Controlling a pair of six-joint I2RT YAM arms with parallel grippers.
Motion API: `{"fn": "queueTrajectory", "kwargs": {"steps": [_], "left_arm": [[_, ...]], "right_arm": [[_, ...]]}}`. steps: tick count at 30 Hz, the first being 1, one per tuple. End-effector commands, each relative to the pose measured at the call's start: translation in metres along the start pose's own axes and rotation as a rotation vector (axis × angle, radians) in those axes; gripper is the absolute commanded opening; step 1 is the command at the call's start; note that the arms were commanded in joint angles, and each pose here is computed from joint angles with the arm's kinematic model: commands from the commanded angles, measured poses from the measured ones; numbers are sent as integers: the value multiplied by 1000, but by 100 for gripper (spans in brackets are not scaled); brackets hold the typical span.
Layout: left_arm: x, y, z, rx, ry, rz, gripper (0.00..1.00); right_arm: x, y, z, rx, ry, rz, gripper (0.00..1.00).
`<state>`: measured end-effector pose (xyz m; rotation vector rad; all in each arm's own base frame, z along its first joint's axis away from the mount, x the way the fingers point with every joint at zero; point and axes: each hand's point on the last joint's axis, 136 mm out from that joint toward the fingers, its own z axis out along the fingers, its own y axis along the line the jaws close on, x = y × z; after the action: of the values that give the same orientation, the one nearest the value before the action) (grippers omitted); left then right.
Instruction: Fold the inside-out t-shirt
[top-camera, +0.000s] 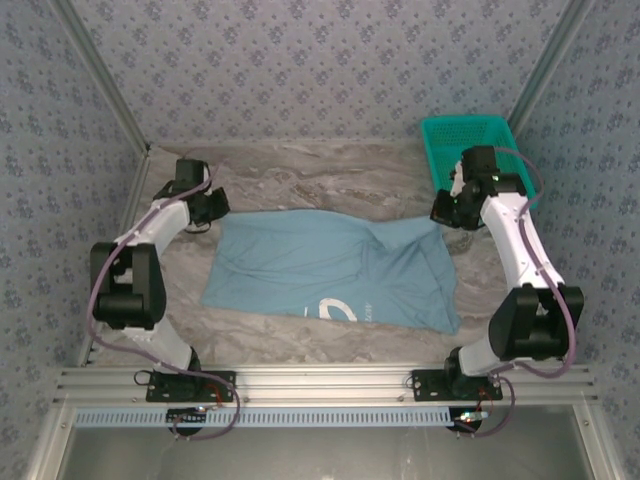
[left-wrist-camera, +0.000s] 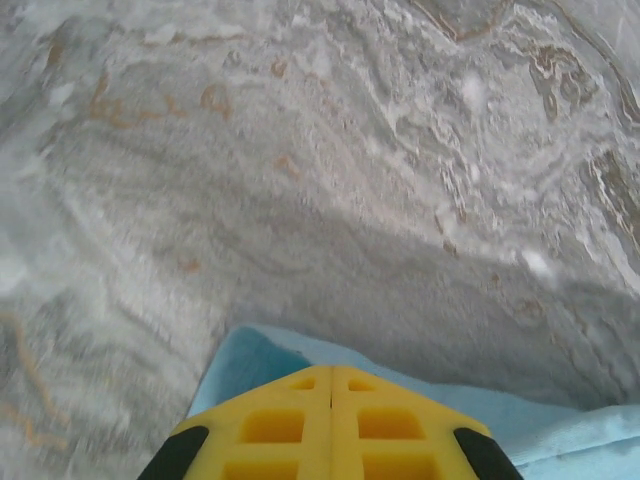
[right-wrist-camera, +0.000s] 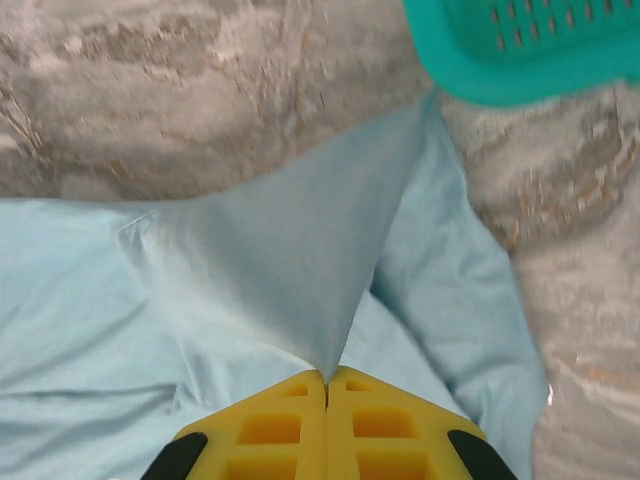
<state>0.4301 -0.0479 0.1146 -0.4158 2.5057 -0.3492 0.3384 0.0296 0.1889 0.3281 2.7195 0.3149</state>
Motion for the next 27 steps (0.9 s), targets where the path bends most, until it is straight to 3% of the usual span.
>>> {"fn": "queueTrajectory", "kwargs": {"steps": [1, 6, 17, 27], "left_arm": [[18, 8, -14, -1, 11, -18, 0], [44, 21, -27, -29, 24, -22, 0], [44, 25, -41, -46, -1, -6, 0], [63, 47, -21, -129, 40, 2, 0]], "right_arm": [[31, -7, -9, 4, 61, 46, 0], [55, -10, -20, -10, 102, 74, 0], [52, 39, -62, -342, 98, 206, 0], [82, 24, -67, -299, 156, 256, 0]]}}
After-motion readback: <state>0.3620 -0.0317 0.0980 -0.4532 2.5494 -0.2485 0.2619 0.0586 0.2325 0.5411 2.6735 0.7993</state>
